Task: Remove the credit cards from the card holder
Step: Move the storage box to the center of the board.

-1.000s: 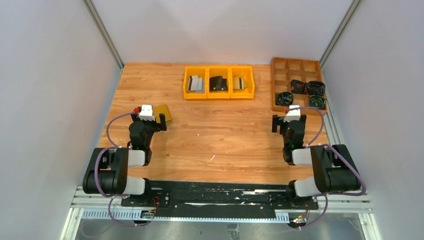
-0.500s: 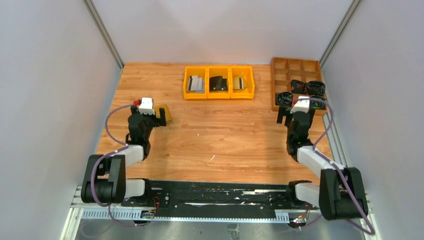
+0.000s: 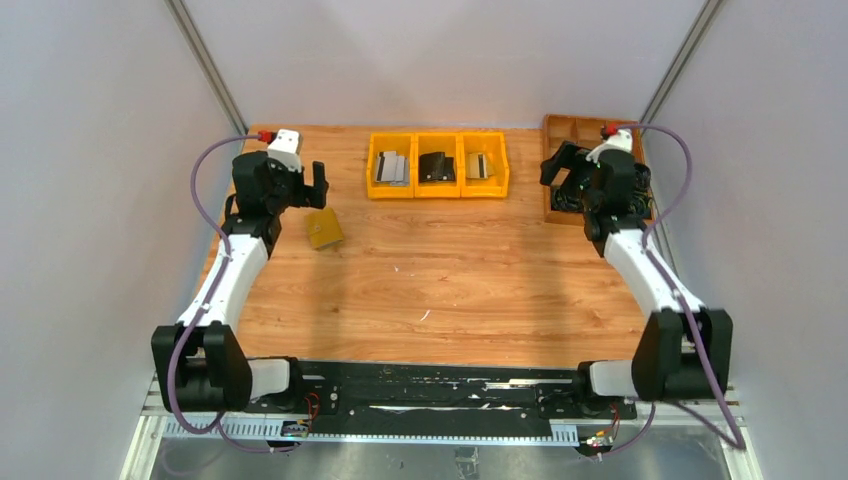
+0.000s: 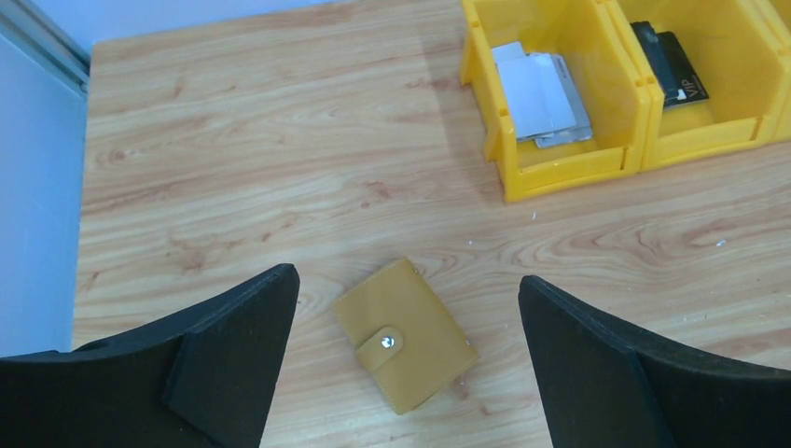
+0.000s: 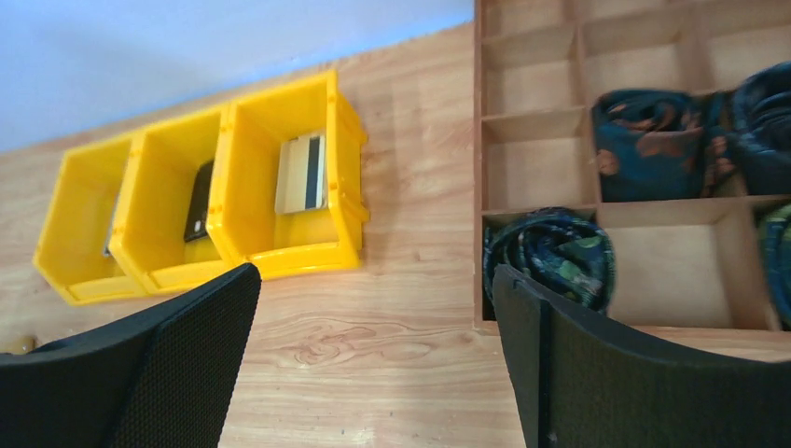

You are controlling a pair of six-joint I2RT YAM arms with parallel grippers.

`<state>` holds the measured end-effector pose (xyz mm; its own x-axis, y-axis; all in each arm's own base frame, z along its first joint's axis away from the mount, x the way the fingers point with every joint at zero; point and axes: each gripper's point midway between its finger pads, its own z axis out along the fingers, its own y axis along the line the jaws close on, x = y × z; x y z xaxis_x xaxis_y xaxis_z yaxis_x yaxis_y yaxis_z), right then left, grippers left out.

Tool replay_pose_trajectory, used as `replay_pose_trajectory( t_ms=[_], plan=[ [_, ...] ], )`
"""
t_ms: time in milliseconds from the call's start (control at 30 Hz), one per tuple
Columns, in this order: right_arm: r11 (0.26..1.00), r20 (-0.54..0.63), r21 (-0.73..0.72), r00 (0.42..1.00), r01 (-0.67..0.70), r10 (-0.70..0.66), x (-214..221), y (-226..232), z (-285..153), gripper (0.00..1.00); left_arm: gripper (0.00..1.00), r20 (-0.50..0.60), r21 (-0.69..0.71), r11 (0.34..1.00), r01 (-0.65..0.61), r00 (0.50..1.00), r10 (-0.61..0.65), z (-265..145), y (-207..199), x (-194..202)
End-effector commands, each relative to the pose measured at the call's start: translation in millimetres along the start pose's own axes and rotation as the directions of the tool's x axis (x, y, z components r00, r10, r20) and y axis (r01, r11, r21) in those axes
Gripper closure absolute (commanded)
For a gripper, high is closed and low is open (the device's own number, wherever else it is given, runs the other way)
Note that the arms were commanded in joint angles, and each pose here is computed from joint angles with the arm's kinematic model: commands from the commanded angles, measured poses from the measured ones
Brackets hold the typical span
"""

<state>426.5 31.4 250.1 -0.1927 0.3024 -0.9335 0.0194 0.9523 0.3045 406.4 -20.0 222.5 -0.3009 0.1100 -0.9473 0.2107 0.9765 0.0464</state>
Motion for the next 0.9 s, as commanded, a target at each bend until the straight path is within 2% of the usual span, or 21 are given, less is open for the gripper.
replay_pose_trajectory(
  t_ms=[0,67,100,167,267,467,633,867],
  plan=[
    [0.998,-0.194,-0.063,0.981,0.001,-0.013,24.9,22.8,27.5,0.02,0.00,-0.170,0.048,0.998,0.043,0.985,-0.034,3.9,-2.4,24.8],
    [0.998,-0.226,-0.044,0.972,0.049,-0.057,29.2,27.5,42.8,0.07,0.00,-0.206,0.037,0.999,0.033,0.978,-0.024,11.3,2.9,27.2],
    [0.998,-0.249,-0.030,0.966,0.060,-0.066,34.6,27.0,50.5,0.14,0.00,-0.225,0.034,0.999,0.030,0.974,-0.022,14.9,5.0,28.0],
    [0.998,-0.281,0.002,0.958,0.066,-0.062,41.3,27.2,63.4,0.20,0.00,-0.295,0.030,0.999,0.039,0.955,-0.028,23.0,8.2,41.4],
    [0.998,-0.299,0.001,0.953,0.060,-0.057,49.0,31.3,82.9,0.21,0.00,-0.357,0.043,0.998,0.052,0.933,-0.034,34.0,8.0,56.4],
    [0.997,-0.345,-0.028,0.935,0.077,-0.081,67.4,48.1,129.0,0.22,0.00,-0.405,0.053,0.996,0.070,0.913,-0.042,52.0,8.8,73.6],
    [0.991,-0.408,-0.030,0.904,0.128,-0.128,102.3,55.5,168.6,0.32,0.00,-0.456,0.078,0.995,0.068,0.890,-0.025,57.2,7.4,87.8],
    [0.981,-0.428,0.003,0.886,0.196,-0.176,133.2,53.0,196.2,0.42,0.00,-0.494,0.107,0.994,-0.029,0.866,0.079,62.1,17.1,103.6]
  ],
)
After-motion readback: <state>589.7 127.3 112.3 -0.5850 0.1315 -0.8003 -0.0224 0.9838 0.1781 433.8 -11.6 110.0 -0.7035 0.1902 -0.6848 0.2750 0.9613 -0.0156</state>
